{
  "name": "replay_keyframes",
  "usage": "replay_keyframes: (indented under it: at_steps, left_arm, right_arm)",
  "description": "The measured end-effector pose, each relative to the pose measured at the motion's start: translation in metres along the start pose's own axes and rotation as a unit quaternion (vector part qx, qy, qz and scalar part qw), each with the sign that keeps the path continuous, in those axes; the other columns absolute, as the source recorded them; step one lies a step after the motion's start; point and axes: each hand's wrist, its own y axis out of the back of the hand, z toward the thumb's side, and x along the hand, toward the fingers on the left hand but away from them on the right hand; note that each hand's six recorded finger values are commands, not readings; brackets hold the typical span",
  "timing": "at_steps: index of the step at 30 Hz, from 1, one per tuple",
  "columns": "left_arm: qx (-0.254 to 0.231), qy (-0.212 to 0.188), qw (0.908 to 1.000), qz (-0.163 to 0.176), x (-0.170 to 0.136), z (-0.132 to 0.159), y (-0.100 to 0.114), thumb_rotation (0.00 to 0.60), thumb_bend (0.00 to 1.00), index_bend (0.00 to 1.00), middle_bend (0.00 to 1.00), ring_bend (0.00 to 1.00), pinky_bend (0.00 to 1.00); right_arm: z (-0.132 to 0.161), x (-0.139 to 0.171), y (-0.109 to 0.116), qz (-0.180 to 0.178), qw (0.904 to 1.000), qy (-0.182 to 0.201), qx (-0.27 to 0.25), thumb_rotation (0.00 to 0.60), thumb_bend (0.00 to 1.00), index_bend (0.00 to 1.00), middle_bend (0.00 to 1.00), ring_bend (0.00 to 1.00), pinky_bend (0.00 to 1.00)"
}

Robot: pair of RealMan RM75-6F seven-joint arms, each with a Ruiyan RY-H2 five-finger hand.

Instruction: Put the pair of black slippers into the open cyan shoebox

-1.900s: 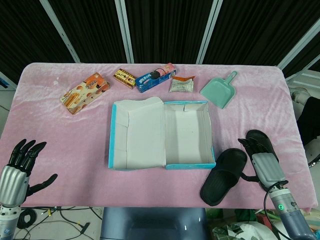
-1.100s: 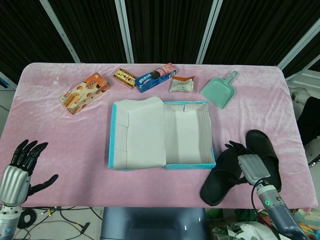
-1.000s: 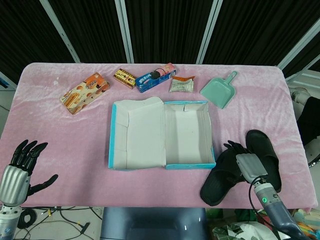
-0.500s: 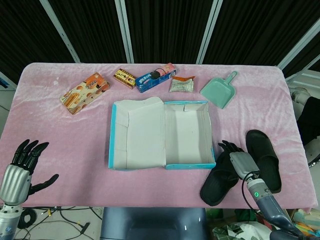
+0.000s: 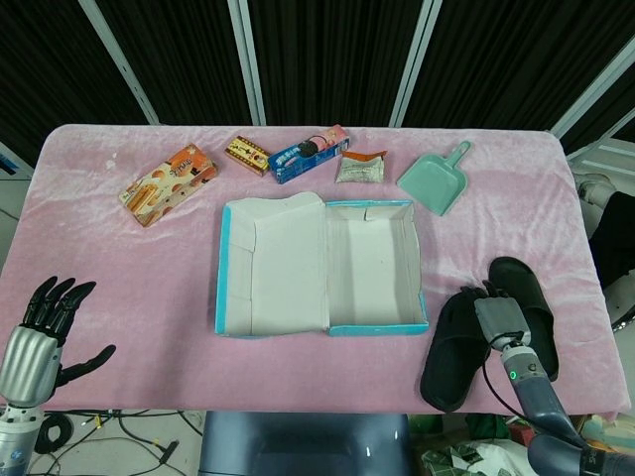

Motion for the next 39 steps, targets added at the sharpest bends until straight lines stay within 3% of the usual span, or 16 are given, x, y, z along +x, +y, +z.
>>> replay_keyframes:
  at_steps: [4, 16, 32, 39]
  left_arm:
    - [0.001, 0.001, 1.0000, 0.001, -0.001, 0.000, 0.001, 0.600, 0.00, 0.10, 0.18, 0.09, 0.08]
    - [0.002, 0.005, 1.0000, 0.003, -0.002, -0.003, 0.001, 0.600, 0.00, 0.10, 0.18, 0.09, 0.08]
    - [0.002, 0.003, 1.0000, 0.001, 0.002, -0.002, -0.002, 0.600, 0.00, 0.10, 0.18, 0.09, 0.08]
    - [0.004, 0.001, 1.0000, -0.002, 0.004, 0.000, -0.003, 0.600, 0.00, 0.10, 0.18, 0.09, 0.08]
  right_arm:
    - [0.008, 0.001, 0.004, -0.008, 0.9999, 0.013, 0.001, 0.600, 0.34, 0.40, 0.47, 0.20, 0.22]
    - [0.038, 0.028, 0.034, -0.068, 0.9950, 0.073, 0.005, 0.600, 0.35, 0.42, 0.47, 0.21, 0.23]
    - [0.041, 0.045, 0.130, -0.153, 0.9850, 0.079, 0.010, 0.600, 0.35, 0.42, 0.45, 0.21, 0.23]
    - [0.055, 0.045, 0.153, -0.152, 0.9812, 0.111, -0.042, 0.600, 0.35, 0.42, 0.45, 0.20, 0.22]
